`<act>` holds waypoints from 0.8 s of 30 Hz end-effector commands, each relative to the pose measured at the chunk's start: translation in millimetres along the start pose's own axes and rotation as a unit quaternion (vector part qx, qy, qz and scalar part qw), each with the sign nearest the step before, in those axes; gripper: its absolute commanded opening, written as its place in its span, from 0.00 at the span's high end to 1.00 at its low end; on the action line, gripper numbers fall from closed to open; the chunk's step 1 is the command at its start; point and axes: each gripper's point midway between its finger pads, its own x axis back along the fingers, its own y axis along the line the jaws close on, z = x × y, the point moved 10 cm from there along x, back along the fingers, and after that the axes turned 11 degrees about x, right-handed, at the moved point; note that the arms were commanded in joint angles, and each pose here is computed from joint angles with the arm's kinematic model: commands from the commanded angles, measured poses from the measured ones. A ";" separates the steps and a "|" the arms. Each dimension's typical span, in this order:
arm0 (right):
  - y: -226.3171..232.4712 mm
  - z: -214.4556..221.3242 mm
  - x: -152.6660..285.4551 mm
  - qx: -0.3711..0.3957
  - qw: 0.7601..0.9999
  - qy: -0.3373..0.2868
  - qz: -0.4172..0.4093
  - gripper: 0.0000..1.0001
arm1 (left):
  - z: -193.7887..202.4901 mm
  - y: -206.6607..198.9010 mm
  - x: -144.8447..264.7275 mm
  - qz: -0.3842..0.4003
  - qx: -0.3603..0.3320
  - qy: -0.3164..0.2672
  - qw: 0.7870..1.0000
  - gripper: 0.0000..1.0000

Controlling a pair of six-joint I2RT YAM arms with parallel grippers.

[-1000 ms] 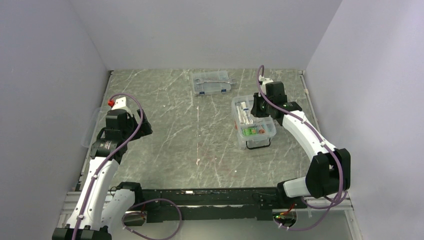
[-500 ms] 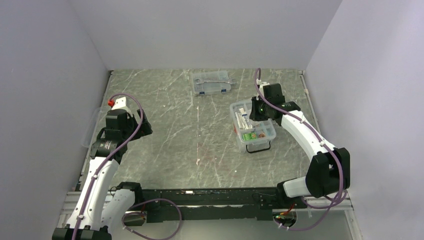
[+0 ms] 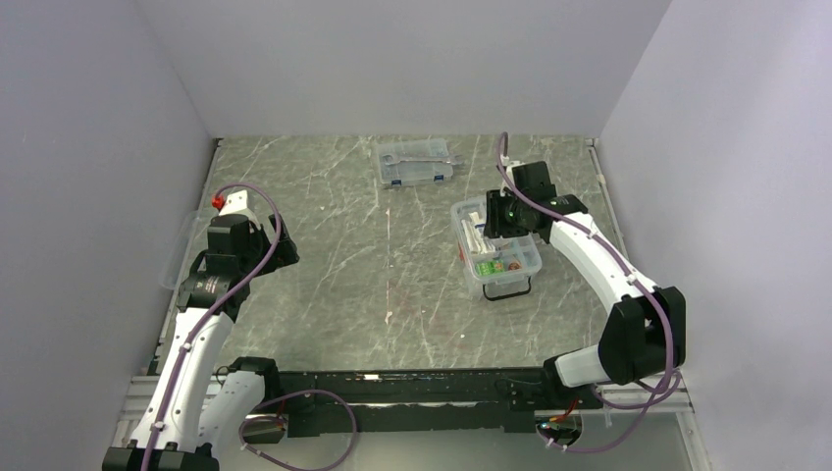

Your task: Organize the medicine kit

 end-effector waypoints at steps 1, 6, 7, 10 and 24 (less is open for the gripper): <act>-1.7 -25.6 21.6 -0.001 0.999 -0.040 0.031 0.53 | -4.3 -4.6 0.3 0.021 -0.001 -0.016 1.000 0.01; -1.6 -46.1 40.4 -0.006 0.995 -0.086 0.047 0.47 | -4.4 -4.8 -0.1 0.021 -0.001 -0.015 1.000 0.01; -2.2 -50.5 43.2 -0.008 0.994 -0.094 0.052 0.47 | -4.6 -4.8 0.2 0.022 -0.001 -0.015 1.000 0.01; -6.6 -60.9 47.1 -0.018 0.990 -0.109 0.085 0.45 | -4.3 -4.8 -0.1 0.022 -0.001 -0.015 1.000 0.01; -54.1 -80.2 26.4 -0.126 0.962 -0.122 0.209 1.00 | -3.8 -4.6 -0.4 0.022 -0.001 -0.014 1.000 0.01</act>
